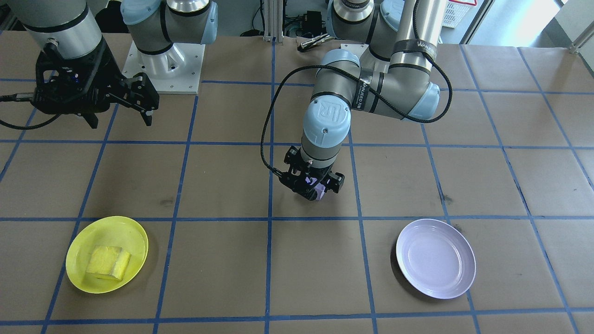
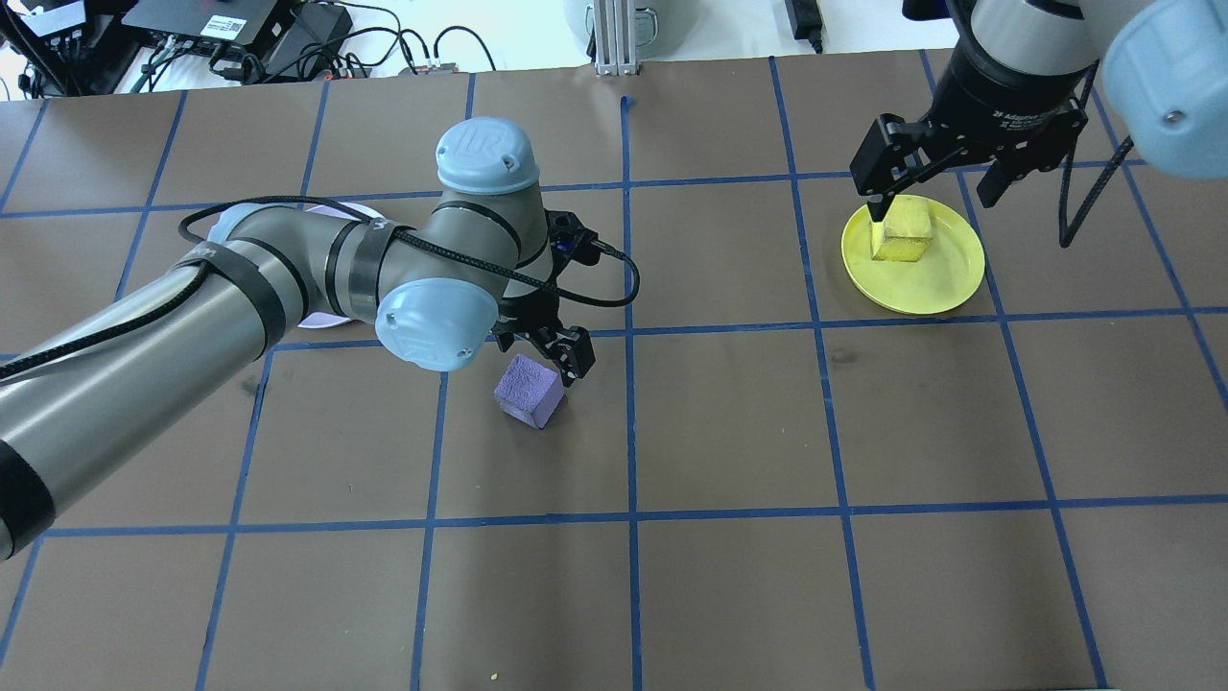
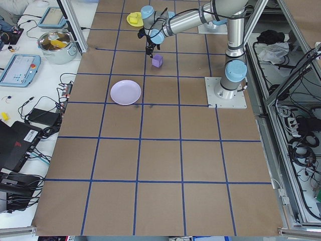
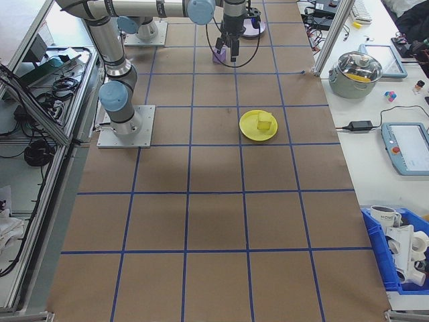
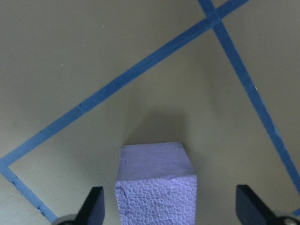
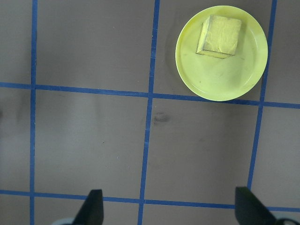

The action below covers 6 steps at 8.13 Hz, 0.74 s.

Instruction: Sort blocks by color into plates

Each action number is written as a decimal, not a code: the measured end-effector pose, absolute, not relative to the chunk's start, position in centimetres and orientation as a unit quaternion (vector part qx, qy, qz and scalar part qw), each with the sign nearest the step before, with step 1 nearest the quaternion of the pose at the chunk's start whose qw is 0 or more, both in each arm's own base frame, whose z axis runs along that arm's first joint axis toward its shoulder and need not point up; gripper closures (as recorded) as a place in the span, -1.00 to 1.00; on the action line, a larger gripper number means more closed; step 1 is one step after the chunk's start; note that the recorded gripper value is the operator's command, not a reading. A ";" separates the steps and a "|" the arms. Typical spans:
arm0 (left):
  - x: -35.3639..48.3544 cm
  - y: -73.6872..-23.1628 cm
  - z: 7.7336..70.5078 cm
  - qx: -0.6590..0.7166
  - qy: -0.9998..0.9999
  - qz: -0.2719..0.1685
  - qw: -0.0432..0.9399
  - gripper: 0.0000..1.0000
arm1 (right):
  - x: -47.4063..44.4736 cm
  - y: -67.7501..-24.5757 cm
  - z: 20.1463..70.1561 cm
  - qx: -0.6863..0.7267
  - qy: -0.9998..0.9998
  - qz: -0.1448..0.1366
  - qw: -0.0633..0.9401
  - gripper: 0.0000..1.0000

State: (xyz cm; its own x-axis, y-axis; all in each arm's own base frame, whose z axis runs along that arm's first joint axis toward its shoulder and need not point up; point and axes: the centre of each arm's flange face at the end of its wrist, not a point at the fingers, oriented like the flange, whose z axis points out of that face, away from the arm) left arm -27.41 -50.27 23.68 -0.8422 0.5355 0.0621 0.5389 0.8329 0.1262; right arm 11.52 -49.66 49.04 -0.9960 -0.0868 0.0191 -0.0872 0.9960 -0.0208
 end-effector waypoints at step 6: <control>-26.4 -48.7 21.5 -0.283 -0.956 -0.078 0.010 -1.00 | 11.4 -49.8 48.7 0.044 -0.999 0.008 0.012 -1.00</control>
